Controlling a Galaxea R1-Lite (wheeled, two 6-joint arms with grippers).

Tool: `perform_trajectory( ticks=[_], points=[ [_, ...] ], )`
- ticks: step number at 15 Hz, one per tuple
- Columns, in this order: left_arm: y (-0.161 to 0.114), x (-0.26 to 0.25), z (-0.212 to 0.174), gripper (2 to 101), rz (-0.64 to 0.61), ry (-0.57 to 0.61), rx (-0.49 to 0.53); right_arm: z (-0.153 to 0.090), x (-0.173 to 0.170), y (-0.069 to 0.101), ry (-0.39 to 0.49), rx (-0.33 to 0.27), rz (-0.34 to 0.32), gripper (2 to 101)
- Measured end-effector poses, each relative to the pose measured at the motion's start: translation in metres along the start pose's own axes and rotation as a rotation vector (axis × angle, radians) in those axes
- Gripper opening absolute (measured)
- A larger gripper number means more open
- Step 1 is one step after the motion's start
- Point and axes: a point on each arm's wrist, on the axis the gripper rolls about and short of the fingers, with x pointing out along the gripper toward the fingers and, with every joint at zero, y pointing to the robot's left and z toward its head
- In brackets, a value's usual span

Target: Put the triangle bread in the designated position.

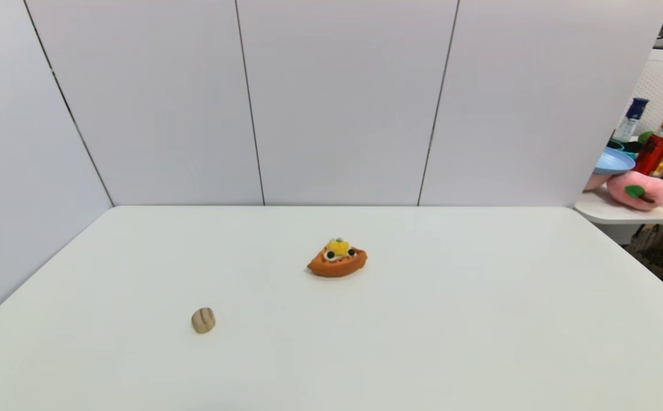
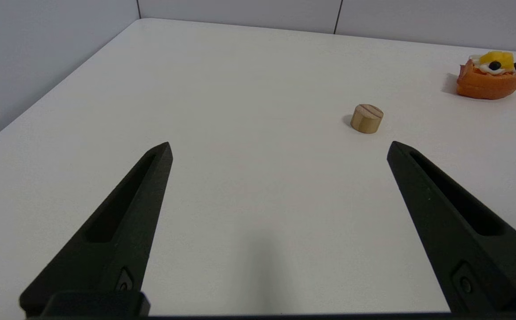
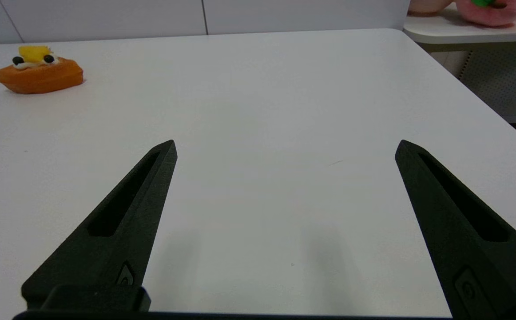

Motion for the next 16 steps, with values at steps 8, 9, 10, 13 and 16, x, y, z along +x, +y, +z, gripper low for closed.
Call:
perform_trajectory(
  ticks=[8,9,10,13,16],
  points=[
    [0.0,0.0,0.0,97.9,0.001,0.0,0.0,0.0,0.0,0.0,0.0,0.0,0.0,97.3],
    [0.0,0.0,0.0,97.9,0.001,0.0,0.0,0.0,0.0,0.0,0.0,0.0,0.0,97.3],
    [0.0,0.0,0.0,97.9,0.0,0.0,-0.001,0.0,0.0,0.0,0.0,0.001,0.001,97.3],
    [0.0,0.001,0.001,97.9,0.004,0.012,-0.006,0.0,0.0,0.0,0.0,0.0,0.001,97.3],
    [-0.002,0.01,0.023,97.9,-0.019,0.043,0.035,0.0,0.0,0.0,0.0,0.0,0.0,97.3]
  ],
)
